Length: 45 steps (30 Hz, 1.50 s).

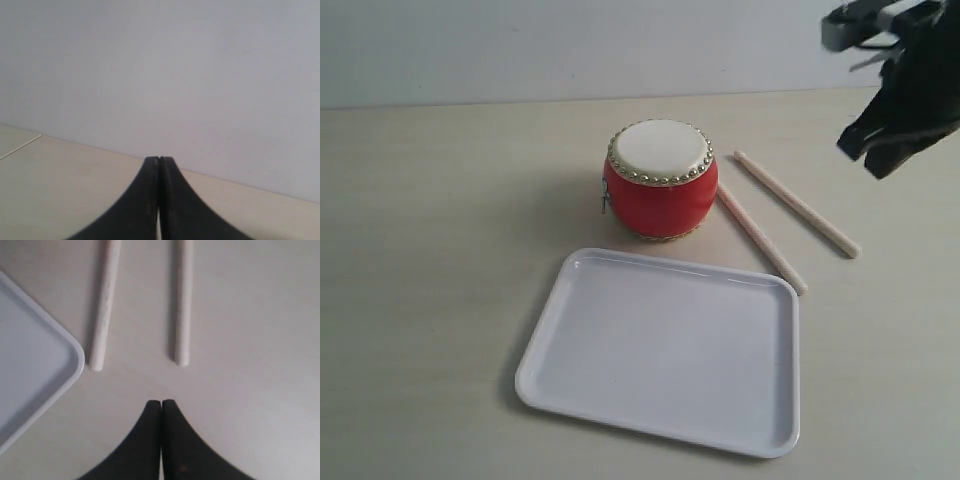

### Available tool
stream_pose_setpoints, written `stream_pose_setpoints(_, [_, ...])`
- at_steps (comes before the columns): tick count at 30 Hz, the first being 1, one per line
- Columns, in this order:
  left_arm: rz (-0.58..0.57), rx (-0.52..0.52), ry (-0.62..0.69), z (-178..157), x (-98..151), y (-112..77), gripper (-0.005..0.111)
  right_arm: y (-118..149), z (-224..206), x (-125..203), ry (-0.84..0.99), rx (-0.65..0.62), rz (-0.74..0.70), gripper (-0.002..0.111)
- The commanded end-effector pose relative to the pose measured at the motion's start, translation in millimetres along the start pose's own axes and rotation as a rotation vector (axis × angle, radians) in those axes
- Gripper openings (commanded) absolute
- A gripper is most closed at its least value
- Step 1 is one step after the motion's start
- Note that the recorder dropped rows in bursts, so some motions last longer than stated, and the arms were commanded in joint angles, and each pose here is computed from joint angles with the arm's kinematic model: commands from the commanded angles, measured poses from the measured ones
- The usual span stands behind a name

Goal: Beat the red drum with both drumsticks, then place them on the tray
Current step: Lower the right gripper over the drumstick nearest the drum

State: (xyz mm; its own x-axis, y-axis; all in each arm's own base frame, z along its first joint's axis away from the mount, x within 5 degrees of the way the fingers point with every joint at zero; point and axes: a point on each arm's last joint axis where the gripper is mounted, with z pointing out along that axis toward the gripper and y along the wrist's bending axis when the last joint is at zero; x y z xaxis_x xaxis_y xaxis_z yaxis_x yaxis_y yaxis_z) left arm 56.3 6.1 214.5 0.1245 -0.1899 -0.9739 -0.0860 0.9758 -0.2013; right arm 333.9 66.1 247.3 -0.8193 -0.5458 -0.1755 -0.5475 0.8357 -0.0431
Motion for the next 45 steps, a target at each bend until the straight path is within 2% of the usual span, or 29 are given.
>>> stream_pose_setpoints(1, [-0.015, 0.008, -0.007, -1, -1, -0.6, 0.0, 23, 33, -23, 0.026, 0.008, -0.106, 0.006])
stream_pose_setpoints(7, [-0.013, 0.008, -0.007, -1, -1, -0.6, 0.0, 43, 66, -50, 0.05, -0.011, -0.12, 0.024])
stream_pose_setpoints(13, [-0.013, 0.008, -0.005, -1, -1, -0.6, 0.0, 44, 90, -58, 0.071, -0.013, -0.079, 0.044])
stream_pose_setpoints(15, [-0.013, 0.008, -0.005, -1, -1, -0.6, 0.0, 43, 97, -58, 0.071, -0.011, -0.068, 0.047])
stream_pose_setpoints(23, [-0.013, 0.008, -0.005, -1, -1, -0.6, 0.0, 44, 119, -61, 0.064, -0.02, -0.059, 0.047])
stream_pose_setpoints(45, [-0.013, 0.008, -0.005, -1, -1, -0.6, 0.0, 44, 141, -62, 0.068, -0.018, 0.033, 0.047])
